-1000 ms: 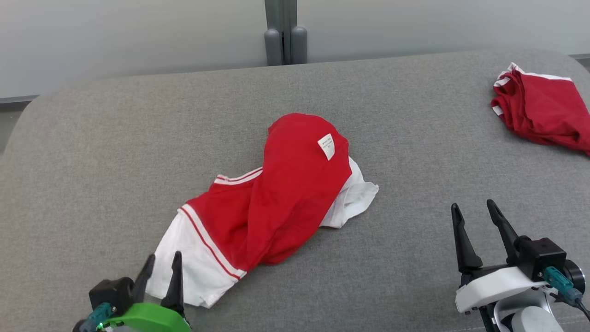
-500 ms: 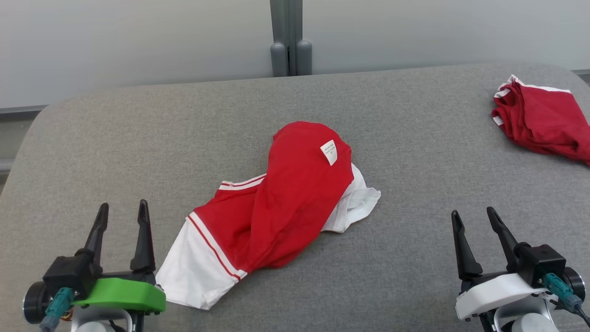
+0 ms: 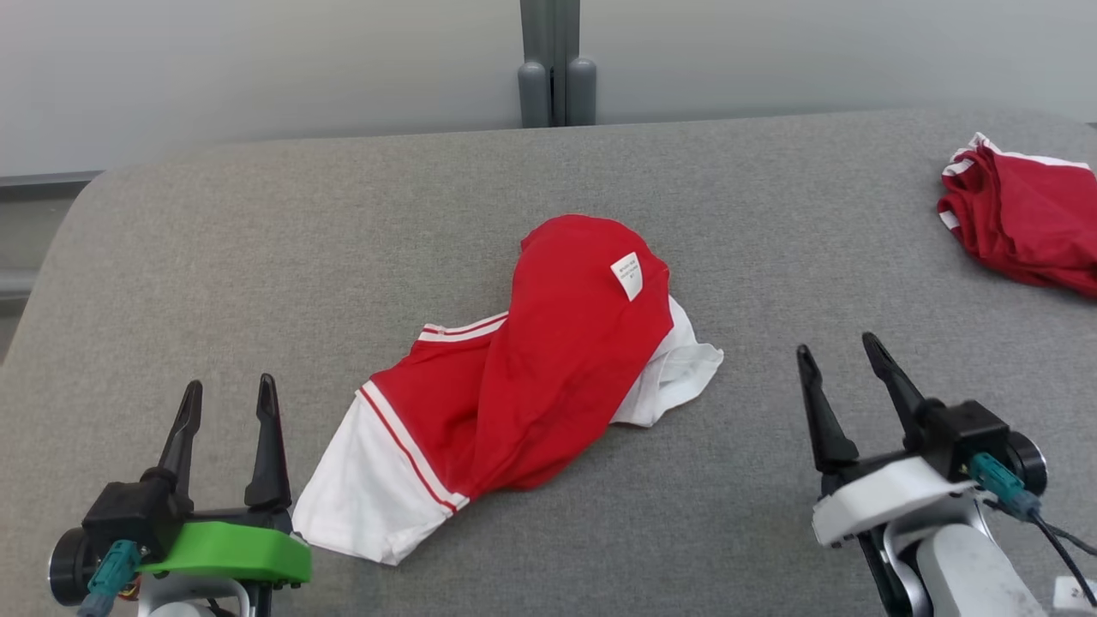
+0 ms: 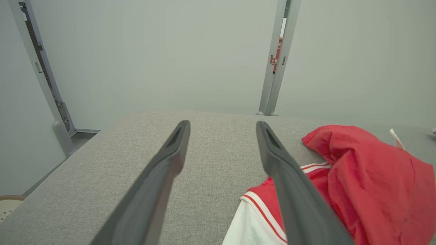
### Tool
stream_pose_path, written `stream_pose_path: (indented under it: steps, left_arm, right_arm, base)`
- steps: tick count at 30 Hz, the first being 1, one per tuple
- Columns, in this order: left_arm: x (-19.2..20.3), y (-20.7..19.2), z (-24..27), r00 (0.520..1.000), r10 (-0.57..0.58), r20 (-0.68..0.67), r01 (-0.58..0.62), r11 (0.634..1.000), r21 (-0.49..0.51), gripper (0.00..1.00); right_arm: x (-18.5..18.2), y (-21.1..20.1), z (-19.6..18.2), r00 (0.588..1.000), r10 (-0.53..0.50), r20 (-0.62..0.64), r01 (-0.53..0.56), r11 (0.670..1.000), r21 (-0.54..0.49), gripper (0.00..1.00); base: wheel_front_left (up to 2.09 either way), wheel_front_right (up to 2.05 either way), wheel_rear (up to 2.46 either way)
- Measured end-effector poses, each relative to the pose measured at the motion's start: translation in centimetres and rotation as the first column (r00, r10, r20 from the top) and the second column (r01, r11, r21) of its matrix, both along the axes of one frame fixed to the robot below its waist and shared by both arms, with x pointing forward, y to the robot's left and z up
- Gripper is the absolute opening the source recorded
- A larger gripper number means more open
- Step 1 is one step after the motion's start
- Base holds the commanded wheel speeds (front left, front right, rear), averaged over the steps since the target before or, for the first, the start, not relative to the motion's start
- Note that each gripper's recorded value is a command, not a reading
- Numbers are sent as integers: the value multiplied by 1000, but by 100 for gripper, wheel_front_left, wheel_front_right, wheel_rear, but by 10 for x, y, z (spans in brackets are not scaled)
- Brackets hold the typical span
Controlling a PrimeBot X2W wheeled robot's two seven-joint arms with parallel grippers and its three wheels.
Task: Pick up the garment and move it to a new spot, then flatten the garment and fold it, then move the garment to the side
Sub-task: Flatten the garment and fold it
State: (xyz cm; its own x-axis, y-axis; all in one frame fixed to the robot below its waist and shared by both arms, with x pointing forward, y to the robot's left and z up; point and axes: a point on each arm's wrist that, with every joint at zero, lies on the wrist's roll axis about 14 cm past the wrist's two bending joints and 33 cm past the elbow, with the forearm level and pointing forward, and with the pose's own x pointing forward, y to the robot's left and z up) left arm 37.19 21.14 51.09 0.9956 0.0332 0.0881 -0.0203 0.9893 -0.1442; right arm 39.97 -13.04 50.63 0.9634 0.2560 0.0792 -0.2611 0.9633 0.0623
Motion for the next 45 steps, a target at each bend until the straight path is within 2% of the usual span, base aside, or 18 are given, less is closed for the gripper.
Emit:
stream_pose_path:
  steps: [6,12,20,26,27,28,31,33,39,45]
  left_arm:
    - [1,0,-8,1000,8,-19,-9,1000,-17,100]
    - [2,4,-15,999,28,-39,-29,999,-20,100]
    - [7,12,-24,996,55,-68,-57,998,-27,100]
    - [8,15,-29,994,64,-84,-67,997,-27,100]
    - [8,16,-30,994,67,-87,-70,997,-26,100]
    - [8,18,-31,993,72,-90,-74,997,-25,100]
    - [7,20,-34,992,79,-101,-82,996,-25,100]
    - [7,20,-34,992,81,-101,-84,996,-26,100]
    - [11,11,-33,994,53,-92,-56,998,-37,100]
    - [13,-5,-35,996,10,-94,-15,999,-52,100]
  right_arm:
    - [33,46,16,990,140,37,-138,990,-33,100]
    - [61,85,7,970,244,-20,-245,967,-64,100]
    - [84,122,-37,927,326,-183,-347,933,-97,100]
    - [89,132,-77,885,329,-329,-370,927,-67,100]
    - [86,136,-85,872,336,-356,-378,924,-53,47]
    - [83,140,-90,862,343,-373,-385,922,-40,0]
    - [78,146,-100,842,356,-406,-392,920,-6,0]
    - [78,144,-99,847,357,-394,-389,921,-2,0]
    - [86,122,-77,895,327,-302,-348,938,-14,0]
    - [87,80,-35,952,264,-158,-272,962,-31,0]
  base:
    - [0,0,0]
    - [0,0,0]
    - [0,0,0]
    - [0,0,0]
    - [0,0,0]
    - [0,0,0]
    - [0,0,0]
    - [0,0,0]
    - [0,0,0]
    - [0,0,0]
